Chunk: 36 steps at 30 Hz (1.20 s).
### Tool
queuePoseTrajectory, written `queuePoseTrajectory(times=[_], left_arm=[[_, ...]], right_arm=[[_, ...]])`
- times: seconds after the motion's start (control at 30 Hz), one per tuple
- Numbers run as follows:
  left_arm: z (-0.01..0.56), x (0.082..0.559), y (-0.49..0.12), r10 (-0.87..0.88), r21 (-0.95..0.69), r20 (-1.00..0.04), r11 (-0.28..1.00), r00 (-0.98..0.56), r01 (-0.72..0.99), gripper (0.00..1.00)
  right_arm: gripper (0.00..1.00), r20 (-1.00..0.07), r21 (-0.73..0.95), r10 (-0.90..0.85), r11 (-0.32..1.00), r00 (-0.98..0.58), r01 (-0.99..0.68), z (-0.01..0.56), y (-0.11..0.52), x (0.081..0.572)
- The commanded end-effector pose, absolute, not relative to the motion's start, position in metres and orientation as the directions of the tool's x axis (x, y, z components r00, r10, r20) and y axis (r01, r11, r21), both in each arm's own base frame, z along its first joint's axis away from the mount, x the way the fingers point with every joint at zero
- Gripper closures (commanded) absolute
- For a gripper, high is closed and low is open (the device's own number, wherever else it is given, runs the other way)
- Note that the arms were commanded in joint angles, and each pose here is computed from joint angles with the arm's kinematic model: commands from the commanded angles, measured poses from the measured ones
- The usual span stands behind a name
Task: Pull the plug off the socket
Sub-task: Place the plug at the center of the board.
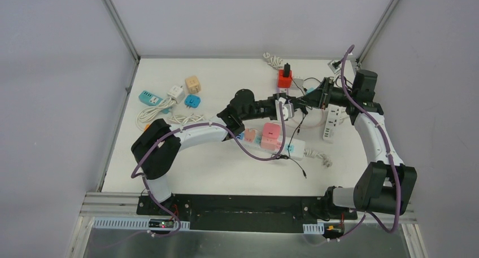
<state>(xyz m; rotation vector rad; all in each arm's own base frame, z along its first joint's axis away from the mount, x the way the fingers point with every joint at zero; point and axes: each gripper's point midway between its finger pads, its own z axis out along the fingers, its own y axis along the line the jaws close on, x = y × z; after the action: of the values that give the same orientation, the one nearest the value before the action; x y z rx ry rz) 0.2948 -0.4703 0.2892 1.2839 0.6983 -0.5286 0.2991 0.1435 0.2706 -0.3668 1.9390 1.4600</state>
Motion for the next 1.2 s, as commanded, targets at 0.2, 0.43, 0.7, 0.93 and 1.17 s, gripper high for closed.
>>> queuePoseTrajectory(times=[0.2,0.43,0.7,0.93,1.17], left_arm=[[0.317,0.283,-0.472,0.000,0.702,-0.701,0.176,0.713,0.690,1.00],[0.325,0.289,-0.456,0.030,0.662,-0.742,0.187,0.669,0.726,1.00],[0.396,0.284,-0.380,-0.111,0.411,-0.884,0.276,0.454,0.869,1.00],[0.450,0.278,-0.283,-0.152,0.334,-0.874,0.502,0.461,0.798,1.00],[0.465,0.312,-0.215,-0.002,0.271,-0.896,0.790,0.443,0.551,1.00]], right_arm=[[0.02,-0.685,0.720,0.142,0.281,-0.715,-0.634,0.280,0.149,0.291],[0.00,-0.712,0.698,0.146,0.263,-0.687,-0.666,0.293,0.142,0.285],[0.00,-0.734,0.675,0.185,0.300,-0.653,-0.674,0.297,0.120,0.288],[0.00,-0.733,0.675,0.221,0.355,-0.643,-0.647,0.290,0.105,0.298],[0.00,-0.725,0.680,0.235,0.395,-0.648,-0.617,0.276,0.096,0.305]])
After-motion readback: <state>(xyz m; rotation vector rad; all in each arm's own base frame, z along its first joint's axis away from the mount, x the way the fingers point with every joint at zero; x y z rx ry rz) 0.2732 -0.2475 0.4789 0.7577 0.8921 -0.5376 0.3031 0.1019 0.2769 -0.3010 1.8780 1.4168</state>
